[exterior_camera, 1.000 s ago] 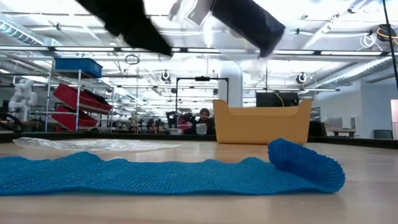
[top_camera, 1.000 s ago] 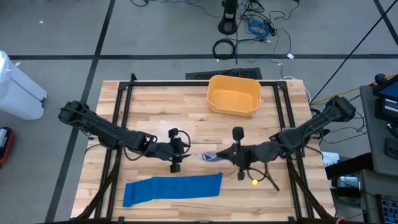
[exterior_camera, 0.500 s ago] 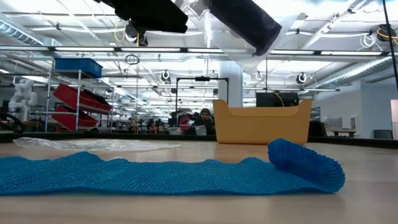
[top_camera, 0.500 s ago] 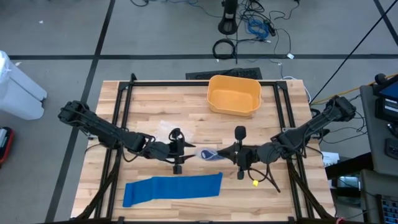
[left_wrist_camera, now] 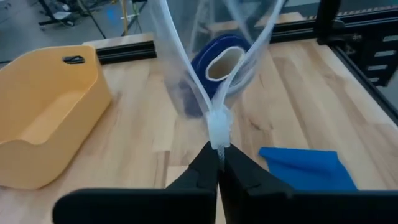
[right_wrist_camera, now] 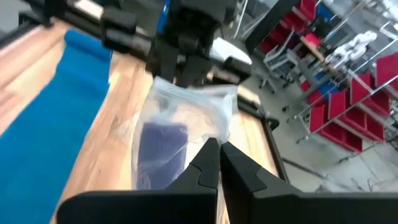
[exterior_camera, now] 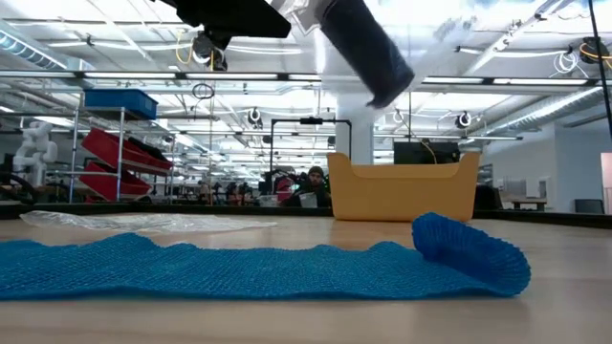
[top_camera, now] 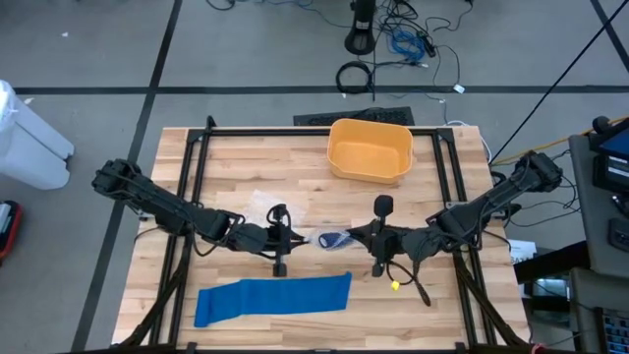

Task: Roll bandage
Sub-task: Close the transparent zip bag

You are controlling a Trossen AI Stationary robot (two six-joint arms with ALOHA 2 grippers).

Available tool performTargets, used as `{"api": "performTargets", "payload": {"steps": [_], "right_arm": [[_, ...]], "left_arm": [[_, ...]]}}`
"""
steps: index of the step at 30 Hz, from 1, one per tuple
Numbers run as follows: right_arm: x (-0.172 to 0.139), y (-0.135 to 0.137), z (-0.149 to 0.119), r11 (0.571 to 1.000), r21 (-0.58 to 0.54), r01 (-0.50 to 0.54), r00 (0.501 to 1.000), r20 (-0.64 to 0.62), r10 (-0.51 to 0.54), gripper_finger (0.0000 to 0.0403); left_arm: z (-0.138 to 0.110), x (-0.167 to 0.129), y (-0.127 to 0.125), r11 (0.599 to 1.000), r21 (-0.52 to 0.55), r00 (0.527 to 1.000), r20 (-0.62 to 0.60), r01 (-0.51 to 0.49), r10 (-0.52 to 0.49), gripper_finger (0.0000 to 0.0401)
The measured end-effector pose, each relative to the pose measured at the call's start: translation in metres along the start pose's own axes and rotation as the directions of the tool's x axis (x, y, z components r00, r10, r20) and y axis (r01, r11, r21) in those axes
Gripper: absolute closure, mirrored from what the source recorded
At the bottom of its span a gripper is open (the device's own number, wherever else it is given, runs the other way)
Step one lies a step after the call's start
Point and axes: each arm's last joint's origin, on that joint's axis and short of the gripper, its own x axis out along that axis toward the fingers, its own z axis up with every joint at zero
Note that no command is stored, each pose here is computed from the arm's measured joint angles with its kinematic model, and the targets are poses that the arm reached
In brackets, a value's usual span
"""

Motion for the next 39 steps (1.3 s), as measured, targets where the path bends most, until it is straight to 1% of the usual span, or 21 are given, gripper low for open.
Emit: {"api": "performTargets", "payload": {"steps": [2,5,8,10,13,15,17,18,21,24,27,29,31,32,34,36,39], "right_arm": [[0.0,0.001,-0.004,1.0,-0.009,-0.02,0.999,-0.033,0.019,0.0403],[0.0,0.004,-0.009,0.998,-0.015,-0.068,0.995,-0.07,0.067,0.0403],[-0.001,0.004,-0.011,0.997,0.031,-0.074,0.993,-0.088,0.077,0.0403],[-0.002,0.003,-0.011,0.994,0.08,-0.074,0.993,-0.086,0.081,0.0399],[-0.008,0.002,-0.013,0.984,0.131,-0.118,0.986,-0.1,0.132,0.0379],[-0.01,0.003,-0.015,0.968,0.189,-0.163,0.976,-0.112,0.186,0.0359],[-0.01,0.004,-0.016,0.951,0.23,-0.208,0.964,-0.118,0.239,0.0335],[-0.007,0.005,-0.016,0.947,0.242,-0.211,0.963,-0.116,0.245,0.0322],[0.011,0.009,-0.016,0.953,0.244,-0.182,0.974,-0.092,0.21,0.0282],[0.038,0.014,-0.015,0.971,0.189,-0.146,0.987,-0.037,0.156,0.0242],[0.067,0.018,-0.017,0.986,0.134,-0.101,0.995,0.008,0.1,0.0206],[0.084,0.018,-0.019,0.99,0.121,-0.075,0.997,-0.001,0.076,0.0187],[0.1,0.016,-0.021,0.992,0.112,-0.06,0.997,-0.039,0.065,0.0176],[0.107,0.016,-0.021,0.992,0.109,-0.069,0.995,-0.058,0.076,0.0173],[0.123,0.017,-0.025,0.985,0.125,-0.122,0.987,-0.089,0.133,0.0172],[0.137,0.02,-0.028,0.973,0.144,-0.18,0.976,-0.094,0.194,0.0176],[0.152,0.024,-0.03,0.965,0.154,-0.214,0.968,-0.099,0.231,0.0185]], "left_arm": [[0.0,0.0,-0.001,1.0,0.0,1.0,-0.003,0.024,-0.024,0.0398],[-0.001,0.0,-0.001,0.999,0.003,0.999,-0.01,0.032,-0.032,0.0399],[-0.005,0.0,-0.001,0.999,0.013,0.998,-0.047,0.039,-0.039,0.0399],[-0.011,0.0,0.001,0.999,0.002,0.994,-0.107,0.032,-0.032,0.0399],[-0.023,-0.001,0.006,1.0,-0.02,0.972,-0.233,0.006,-0.011,0.04],[-0.03,-0.001,0.011,0.999,-0.036,0.952,-0.305,-0.02,0.008,0.04],[-0.035,-0.002,0.014,0.998,-0.05,0.936,-0.352,-0.042,0.022,0.04],[-0.036,-0.002,0.015,0.997,-0.055,0.931,-0.364,-0.049,0.026,0.04],[-0.036,-0.001,0.017,0.996,-0.064,0.933,-0.359,-0.058,0.031,0.04],[-0.037,0.004,0.018,0.996,-0.066,0.935,-0.354,-0.06,0.033,0.0401],[-0.041,0.011,0.018,0.998,-0.054,0.931,-0.366,-0.03,0.008,0.0401],[-0.045,0.015,0.018,0.999,-0.035,0.922,-0.387,-0.01,-0.004,0.0401],[-0.049,0.019,0.018,1.0,-0.012,0.914,-0.405,-0.004,-0.001,0.0401],[-0.05,0.02,0.018,1.0,-0.008,0.913,-0.409,0.0,-0.003,0.0401],[-0.052,0.022,0.017,1.0,0.008,0.909,-0.416,0.007,-0.003,0.0401],[-0.052,0.024,0.017,0.999,0.034,0.914,-0.405,0.02,-0.004,0.0401],[-0.051,0.025,0.016,0.999,0.037,0.918,-0.396,0.022,-0.005,0.0401]]}}
